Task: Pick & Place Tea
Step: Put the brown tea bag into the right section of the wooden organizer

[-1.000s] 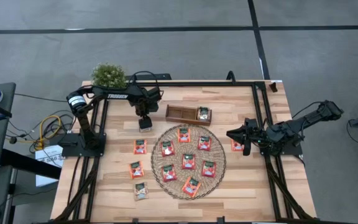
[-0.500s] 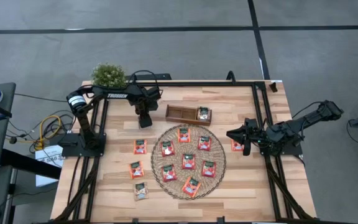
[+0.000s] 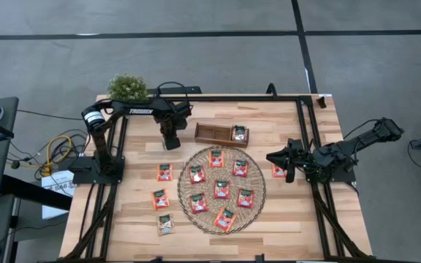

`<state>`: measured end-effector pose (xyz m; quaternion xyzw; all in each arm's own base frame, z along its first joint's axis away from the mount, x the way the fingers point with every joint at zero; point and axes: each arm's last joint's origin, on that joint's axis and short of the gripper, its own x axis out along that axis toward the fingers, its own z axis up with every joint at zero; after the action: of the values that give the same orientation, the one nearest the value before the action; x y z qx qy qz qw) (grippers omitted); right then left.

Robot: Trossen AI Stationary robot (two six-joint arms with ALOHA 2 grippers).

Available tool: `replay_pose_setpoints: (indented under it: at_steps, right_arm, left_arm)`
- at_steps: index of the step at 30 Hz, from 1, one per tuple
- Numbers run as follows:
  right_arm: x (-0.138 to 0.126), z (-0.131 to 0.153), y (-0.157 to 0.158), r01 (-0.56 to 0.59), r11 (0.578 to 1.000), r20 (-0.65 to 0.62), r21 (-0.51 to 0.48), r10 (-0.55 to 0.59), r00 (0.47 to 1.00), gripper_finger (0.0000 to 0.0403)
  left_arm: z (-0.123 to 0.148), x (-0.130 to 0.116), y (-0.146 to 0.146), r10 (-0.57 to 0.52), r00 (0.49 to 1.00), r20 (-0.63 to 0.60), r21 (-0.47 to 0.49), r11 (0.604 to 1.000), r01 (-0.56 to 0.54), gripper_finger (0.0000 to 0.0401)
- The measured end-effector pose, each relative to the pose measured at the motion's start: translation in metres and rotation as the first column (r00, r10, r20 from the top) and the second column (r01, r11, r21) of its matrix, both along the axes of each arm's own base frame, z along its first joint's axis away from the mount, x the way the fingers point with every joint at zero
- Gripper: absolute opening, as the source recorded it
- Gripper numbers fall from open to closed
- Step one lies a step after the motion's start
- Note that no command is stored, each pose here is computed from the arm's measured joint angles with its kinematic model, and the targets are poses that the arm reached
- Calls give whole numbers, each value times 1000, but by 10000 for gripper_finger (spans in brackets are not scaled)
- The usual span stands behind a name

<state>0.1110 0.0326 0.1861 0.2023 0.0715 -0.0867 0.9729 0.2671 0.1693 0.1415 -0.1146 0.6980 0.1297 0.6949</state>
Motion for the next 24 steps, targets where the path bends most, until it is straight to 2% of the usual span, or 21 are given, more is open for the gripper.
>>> replay_pose_setpoints:
  at_steps: [5, 8, 13, 16, 22, 24]
  right_arm:
    - [0, 0, 0, 0, 1000, 0, 0, 0, 1000, 52]
    - [0, 0, 0, 0, 1000, 0, 0, 0, 1000, 52]
    - [0, 0, 0, 0, 1000, 0, 1, 0, 1000, 52]
    - [0, 0, 0, 7, 999, 6, 40, -7, 1000, 52]
    - [0, 1, 0, 26, 985, 35, 173, -32, 999, 52]
    - [1, 3, 0, 31, 985, 53, 171, -41, 998, 52]
  left_arm:
    - [20, 2, 3, 1, 999, -43, 54, 999, 1, 0]
    - [39, 1, 3, 5, 1000, -29, 84, 996, -2, 0]
    - [81, 0, -3, 13, 998, 69, 143, 989, -23, 0]
    - [108, 2, -13, -7, 989, 151, 188, 982, -22, 0]
    - [145, 23, -40, -119, 961, 251, 285, 957, 44, 0]
    - [155, 32, -52, -170, 943, 285, 326, 943, 72, 0]
